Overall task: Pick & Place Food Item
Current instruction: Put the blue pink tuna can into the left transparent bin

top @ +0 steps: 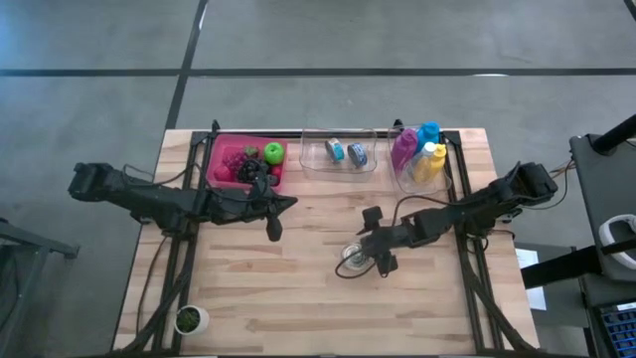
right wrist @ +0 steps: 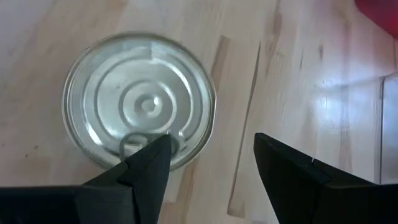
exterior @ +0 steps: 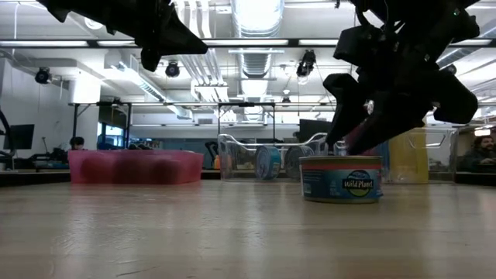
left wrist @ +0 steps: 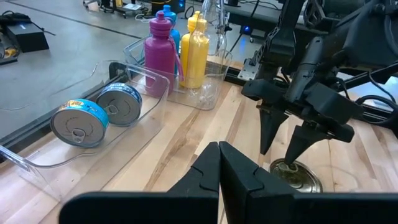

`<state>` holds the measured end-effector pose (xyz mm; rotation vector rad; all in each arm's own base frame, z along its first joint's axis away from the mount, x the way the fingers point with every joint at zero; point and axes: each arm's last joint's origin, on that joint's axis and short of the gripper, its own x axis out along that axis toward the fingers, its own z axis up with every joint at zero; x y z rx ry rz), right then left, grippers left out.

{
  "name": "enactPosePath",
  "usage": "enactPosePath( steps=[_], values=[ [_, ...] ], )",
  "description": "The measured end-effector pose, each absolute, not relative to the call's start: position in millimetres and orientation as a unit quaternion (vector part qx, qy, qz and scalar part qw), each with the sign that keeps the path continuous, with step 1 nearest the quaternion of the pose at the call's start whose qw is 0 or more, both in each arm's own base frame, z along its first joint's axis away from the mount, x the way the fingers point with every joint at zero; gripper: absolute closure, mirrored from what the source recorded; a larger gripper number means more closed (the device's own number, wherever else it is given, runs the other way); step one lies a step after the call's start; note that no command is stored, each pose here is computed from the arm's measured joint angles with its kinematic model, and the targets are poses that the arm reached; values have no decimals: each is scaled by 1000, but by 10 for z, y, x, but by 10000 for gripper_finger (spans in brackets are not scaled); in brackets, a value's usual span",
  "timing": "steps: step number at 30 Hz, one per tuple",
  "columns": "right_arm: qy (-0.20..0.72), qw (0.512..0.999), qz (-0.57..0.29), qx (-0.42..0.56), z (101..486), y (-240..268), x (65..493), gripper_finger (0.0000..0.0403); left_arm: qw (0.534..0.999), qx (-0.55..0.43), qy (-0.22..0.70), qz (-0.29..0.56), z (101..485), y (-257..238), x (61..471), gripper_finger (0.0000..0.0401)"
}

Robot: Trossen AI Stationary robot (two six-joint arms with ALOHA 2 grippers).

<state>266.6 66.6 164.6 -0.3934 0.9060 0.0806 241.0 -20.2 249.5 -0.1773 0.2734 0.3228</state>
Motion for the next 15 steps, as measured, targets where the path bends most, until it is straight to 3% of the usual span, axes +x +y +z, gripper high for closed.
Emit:
enactPosePath(
  steps=[15],
  values=[
    [448, 877, 27, -171, 1579, 650, 2611, 175, 974, -89, 136, 160, 2495, -202, 2410, 398]
  ],
)
